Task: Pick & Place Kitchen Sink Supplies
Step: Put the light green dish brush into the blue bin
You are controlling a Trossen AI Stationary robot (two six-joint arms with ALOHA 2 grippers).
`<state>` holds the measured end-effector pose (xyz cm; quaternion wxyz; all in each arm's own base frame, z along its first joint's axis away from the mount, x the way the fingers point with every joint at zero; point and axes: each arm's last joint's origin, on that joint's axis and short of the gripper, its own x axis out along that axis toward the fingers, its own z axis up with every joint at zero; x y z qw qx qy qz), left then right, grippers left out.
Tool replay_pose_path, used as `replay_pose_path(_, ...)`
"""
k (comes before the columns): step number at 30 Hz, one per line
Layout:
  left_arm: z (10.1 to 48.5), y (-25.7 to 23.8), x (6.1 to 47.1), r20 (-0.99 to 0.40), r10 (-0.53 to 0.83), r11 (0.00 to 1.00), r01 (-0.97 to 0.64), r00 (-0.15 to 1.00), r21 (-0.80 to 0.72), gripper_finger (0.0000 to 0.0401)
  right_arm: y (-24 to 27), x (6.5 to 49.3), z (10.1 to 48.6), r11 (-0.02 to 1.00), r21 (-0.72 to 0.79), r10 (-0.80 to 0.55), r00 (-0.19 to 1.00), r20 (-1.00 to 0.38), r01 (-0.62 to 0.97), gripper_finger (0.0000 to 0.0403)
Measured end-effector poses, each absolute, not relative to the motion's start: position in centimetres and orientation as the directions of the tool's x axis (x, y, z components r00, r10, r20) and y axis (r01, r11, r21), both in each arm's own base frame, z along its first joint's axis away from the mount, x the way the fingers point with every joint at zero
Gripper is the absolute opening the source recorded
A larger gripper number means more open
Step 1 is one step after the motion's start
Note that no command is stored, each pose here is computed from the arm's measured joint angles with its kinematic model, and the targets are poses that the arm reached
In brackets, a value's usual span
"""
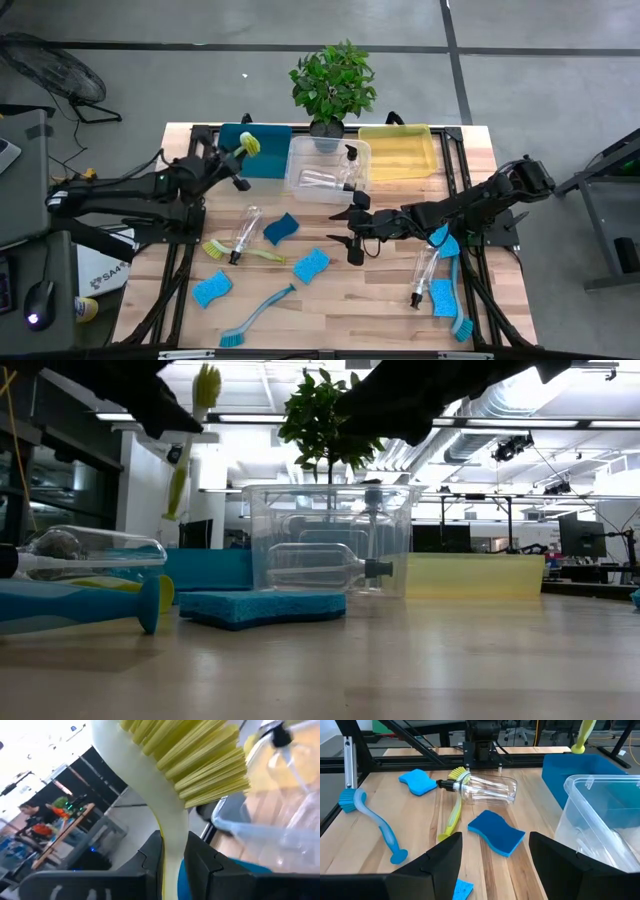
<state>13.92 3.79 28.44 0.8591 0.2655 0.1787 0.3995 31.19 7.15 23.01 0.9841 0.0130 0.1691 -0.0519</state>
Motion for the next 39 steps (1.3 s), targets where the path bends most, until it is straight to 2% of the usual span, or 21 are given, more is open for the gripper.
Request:
replay_pose_path(11, 27.4, 8.3, 13.2, -0.202, 0.754, 0.622, -0.579, 0.625, 0.527, 0.0047, 7.2, 31.2, 23.0, 0.994, 0.014, -0.097, 0.937, -0.334, 0.108, 0.0224)
replay_pose_path(19, 25.7, 11.9, 12.9, -0.344, 0.728, 0.680, -0.555, 0.594, 0.480, 0.0047, 7.1, 31.2, 23.0, 0.992, 0.021, -0.114, 0.936, -0.333, 0.128, 0.0224)
replay_pose_path(25, 26.9, 14.2, 13.7, -0.460, 0.678, 0.735, -0.517, 0.573, 0.438, 0.0047, 7.0, 31.2, 23.0, 0.988, 0.006, -0.146, 0.932, -0.332, 0.157, 0.0224)
replay_pose_path(30, 29.7, 15.9, 14.9, -0.559, 0.646, 0.762, -0.492, 0.520, 0.422, 0.0047, 7.0, 31.2, 23.0, 0.988, 0.005, -0.146, 0.932, -0.332, 0.157, 0.0224)
replay_pose_path(33, 30.9, 16.9, 15.8, -0.641, 0.628, 0.769, -0.479, 0.441, 0.423, 0.0052, 7.0, 31.2, 23.0, 0.988, 0.005, -0.146, 0.932, -0.332, 0.157, 0.0224)
replay_pose_path(39, 31.4, 19.2, 17.9, -0.796, 0.522, 0.825, -0.417, 0.306, 0.381, 0.0055, 7.0, 31.2, 22.9, 0.988, 0.002, -0.147, 0.929, -0.340, 0.157, 0.0224)
